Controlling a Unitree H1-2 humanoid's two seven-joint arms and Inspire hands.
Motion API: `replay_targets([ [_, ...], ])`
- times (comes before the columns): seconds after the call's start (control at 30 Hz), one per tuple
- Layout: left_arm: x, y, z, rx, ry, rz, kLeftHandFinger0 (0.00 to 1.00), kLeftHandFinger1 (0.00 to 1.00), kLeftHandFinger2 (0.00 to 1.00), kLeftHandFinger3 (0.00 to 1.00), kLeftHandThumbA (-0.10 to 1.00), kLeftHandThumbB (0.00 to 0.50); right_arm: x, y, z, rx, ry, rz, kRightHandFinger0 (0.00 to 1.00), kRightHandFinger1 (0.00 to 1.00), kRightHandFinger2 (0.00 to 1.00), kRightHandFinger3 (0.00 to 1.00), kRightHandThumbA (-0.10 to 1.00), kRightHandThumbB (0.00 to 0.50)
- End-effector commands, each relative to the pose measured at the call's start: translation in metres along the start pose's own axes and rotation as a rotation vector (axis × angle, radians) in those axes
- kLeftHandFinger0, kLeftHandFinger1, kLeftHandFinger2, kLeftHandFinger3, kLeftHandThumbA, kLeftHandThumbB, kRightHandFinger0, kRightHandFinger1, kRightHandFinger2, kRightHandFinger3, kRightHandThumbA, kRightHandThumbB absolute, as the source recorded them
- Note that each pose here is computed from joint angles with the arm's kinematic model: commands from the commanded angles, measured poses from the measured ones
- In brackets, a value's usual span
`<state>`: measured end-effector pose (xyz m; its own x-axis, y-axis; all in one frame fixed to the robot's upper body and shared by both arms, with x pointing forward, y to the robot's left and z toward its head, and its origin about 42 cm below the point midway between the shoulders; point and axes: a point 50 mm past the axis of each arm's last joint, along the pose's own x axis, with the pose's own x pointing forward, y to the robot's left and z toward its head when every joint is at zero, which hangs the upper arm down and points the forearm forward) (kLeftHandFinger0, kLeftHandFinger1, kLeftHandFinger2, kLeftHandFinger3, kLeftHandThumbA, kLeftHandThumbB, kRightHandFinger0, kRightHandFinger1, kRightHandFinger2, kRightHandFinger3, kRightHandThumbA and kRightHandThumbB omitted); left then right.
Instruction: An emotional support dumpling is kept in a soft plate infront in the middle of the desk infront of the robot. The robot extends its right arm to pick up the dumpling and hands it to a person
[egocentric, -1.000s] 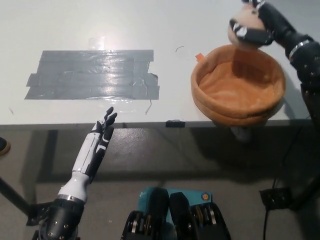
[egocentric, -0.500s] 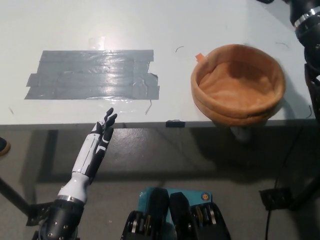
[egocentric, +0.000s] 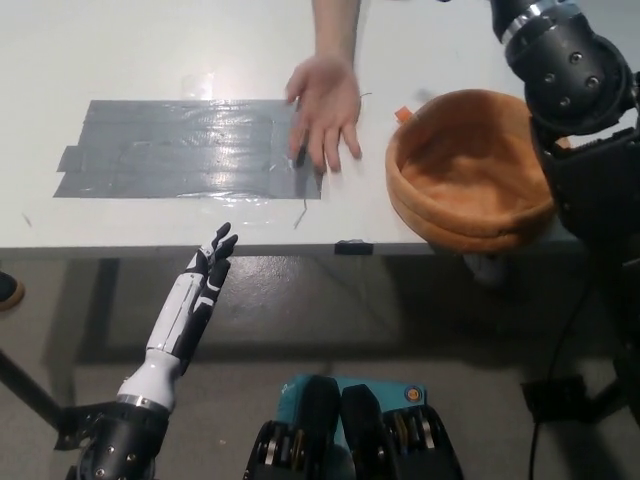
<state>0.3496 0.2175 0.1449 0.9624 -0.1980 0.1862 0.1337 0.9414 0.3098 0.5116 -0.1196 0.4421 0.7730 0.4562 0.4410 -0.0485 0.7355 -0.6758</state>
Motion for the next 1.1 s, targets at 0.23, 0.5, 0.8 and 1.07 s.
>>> replay_targets([
  [0.23, 0.002, 0.003, 0.010, 0.033, -0.043, -0.007, 1.00, 1.00, 1.00, 1.00, 0.97, 0.021, 0.027, -0.008, 0.029, -0.058, -0.076, -0.026, 0.03, 0.49, 0.87, 0.95, -0.10, 0.166],
  [0.5, -0.001, 0.001, 0.009, 0.039, -0.023, -0.011, 1.00, 1.00, 1.00, 1.00, 0.95, 0.002, 0.031, 0.004, 0.015, -0.084, -0.030, -0.020, 0.04, 0.51, 0.91, 0.99, -0.10, 0.169],
  [0.8, -0.013, -0.005, 0.002, 0.042, -0.018, -0.004, 1.00, 1.00, 1.00, 1.00, 0.91, 0.000, 0.045, 0.071, -0.020, -0.096, 0.090, 0.085, 0.01, 0.52, 0.93, 0.87, -0.10, 0.174],
  [1.07, -0.013, -0.006, 0.004, 0.031, -0.023, -0.010, 1.00, 1.00, 1.00, 1.00, 0.90, 0.003, 0.040, 0.117, -0.045, -0.113, 0.145, 0.122, 0.01, 0.50, 0.95, 0.92, -0.10, 0.174],
])
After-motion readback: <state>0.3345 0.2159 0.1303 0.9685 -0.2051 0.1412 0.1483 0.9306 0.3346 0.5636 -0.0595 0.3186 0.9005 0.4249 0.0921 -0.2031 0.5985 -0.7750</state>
